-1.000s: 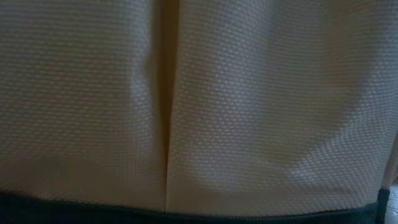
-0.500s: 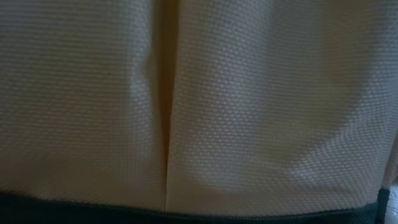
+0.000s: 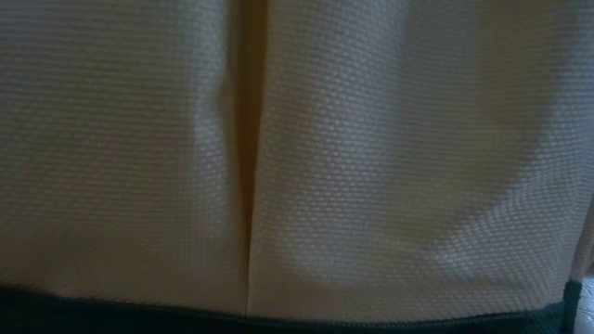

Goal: Pick & Place Garden tools in Gardening bag
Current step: Put the green fruit pruner into the brown gardening bag

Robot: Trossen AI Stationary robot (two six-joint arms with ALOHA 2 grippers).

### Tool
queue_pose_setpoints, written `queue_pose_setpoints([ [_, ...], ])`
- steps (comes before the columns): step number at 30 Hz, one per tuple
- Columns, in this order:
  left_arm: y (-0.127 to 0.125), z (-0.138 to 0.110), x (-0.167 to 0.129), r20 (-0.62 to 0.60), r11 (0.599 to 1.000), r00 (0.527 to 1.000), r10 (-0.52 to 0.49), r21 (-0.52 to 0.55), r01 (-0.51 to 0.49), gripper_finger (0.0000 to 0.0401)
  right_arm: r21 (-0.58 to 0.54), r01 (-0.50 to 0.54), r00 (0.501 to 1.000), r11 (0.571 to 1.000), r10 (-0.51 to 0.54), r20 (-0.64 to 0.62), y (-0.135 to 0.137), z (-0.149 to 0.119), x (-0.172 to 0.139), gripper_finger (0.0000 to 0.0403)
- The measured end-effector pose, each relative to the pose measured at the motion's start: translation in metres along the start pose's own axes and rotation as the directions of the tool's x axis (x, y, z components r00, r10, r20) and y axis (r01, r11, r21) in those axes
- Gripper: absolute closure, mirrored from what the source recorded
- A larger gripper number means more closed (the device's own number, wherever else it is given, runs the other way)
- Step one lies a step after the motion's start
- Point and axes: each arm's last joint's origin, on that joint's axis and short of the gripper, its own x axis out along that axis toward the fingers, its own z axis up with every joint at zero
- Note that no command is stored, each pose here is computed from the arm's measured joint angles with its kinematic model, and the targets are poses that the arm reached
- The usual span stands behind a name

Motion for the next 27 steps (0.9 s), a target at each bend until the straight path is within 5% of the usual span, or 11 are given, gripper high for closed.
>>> queue_pose_setpoints([
  [10,0.0007,0.0006,0.0006,-0.002,1.0,1.0,-0.003,0.006,0.003,0.0212,0.051,0.011,1.0,0.999,-0.011,-0.011,-0.0054,-0.0004,0.0031,0.0021],
  [27,0.002,0.0006,0.0016,-0.016,1.0,1.0,-0.009,0.01,0.009,0.0216,0.078,-0.032,0.998,0.996,0.037,-0.054,-0.0077,0.0031,0.0034,0.0175],
])
